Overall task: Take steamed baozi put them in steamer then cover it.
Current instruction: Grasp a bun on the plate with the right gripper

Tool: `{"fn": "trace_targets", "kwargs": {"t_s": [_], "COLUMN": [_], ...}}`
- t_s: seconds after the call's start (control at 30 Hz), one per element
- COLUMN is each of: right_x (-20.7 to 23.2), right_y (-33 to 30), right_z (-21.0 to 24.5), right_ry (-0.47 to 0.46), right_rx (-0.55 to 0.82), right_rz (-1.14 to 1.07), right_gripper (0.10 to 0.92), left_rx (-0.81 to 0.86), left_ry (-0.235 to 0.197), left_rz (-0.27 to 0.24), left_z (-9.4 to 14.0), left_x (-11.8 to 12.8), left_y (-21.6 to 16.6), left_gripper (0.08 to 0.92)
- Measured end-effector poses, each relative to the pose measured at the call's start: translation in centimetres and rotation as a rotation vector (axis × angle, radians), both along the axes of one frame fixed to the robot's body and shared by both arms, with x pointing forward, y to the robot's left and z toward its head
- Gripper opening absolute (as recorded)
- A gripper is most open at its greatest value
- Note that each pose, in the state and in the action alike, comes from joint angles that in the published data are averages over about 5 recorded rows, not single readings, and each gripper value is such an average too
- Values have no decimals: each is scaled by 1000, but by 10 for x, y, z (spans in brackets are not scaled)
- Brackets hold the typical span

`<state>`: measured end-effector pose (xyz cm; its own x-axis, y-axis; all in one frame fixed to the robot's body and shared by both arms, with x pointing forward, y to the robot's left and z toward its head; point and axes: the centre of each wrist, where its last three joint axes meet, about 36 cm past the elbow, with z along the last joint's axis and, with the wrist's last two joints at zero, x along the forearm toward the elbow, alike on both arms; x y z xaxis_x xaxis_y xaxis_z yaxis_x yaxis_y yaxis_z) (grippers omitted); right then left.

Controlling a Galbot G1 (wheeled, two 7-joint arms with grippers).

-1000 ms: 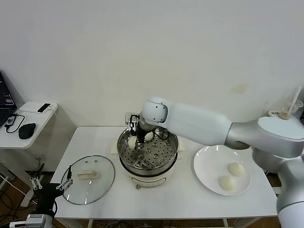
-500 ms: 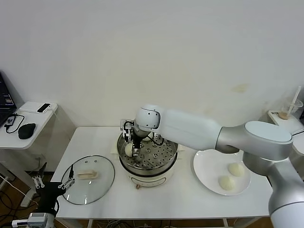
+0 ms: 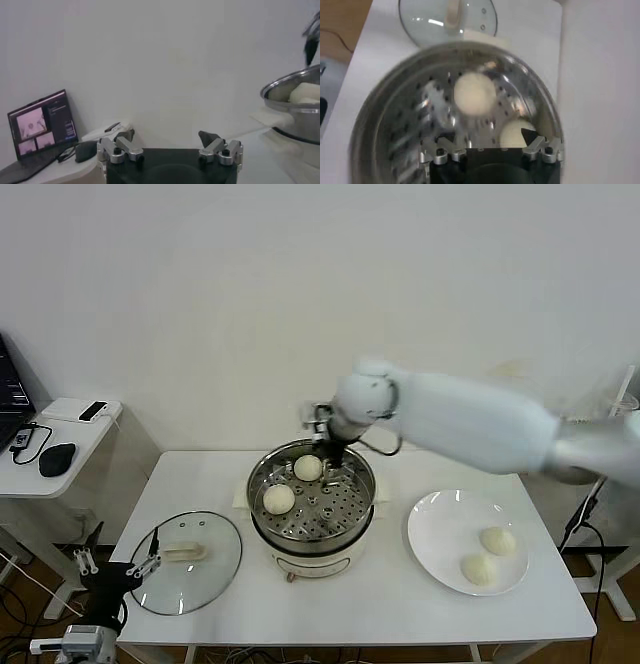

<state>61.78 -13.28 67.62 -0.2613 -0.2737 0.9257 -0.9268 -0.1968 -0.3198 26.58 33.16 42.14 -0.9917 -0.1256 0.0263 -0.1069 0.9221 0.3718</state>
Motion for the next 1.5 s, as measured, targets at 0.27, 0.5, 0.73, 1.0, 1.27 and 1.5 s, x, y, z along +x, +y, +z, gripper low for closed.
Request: {"fn": "trace_targets", "kwargs": {"t_s": [0.27, 0.5, 0.73, 1.0, 1.27, 1.5], "right_x": [-37, -74, -101, -113, -109, -105], "right_y": [-121, -202, -241, -255, -257, -256], "right_z": [-18, -66, -112, -154, -184, -202], "right_ry": [-8, 10, 46, 83, 102, 115], "right_rx": [-40, -75, -155, -209, -213, -212], "right_rz": [-56, -132, -166, -178, -194, -209], "right_gripper": [823, 823, 823, 823, 823, 823], "left_rx": [-7, -11, -15, -7, -3, 0], "left_ry": [12, 31, 48, 64, 77, 76], "left_rz": [-20, -25, -26, -20, -10, -4], "left_z": [-3, -9, -14, -17, -22, -22], "left_x": [0, -2, -6, -10, -12, -11], "left_y": [-7, -10, -13, -13, -11, -10], "left_gripper": [823, 823, 823, 823, 823, 823]}}
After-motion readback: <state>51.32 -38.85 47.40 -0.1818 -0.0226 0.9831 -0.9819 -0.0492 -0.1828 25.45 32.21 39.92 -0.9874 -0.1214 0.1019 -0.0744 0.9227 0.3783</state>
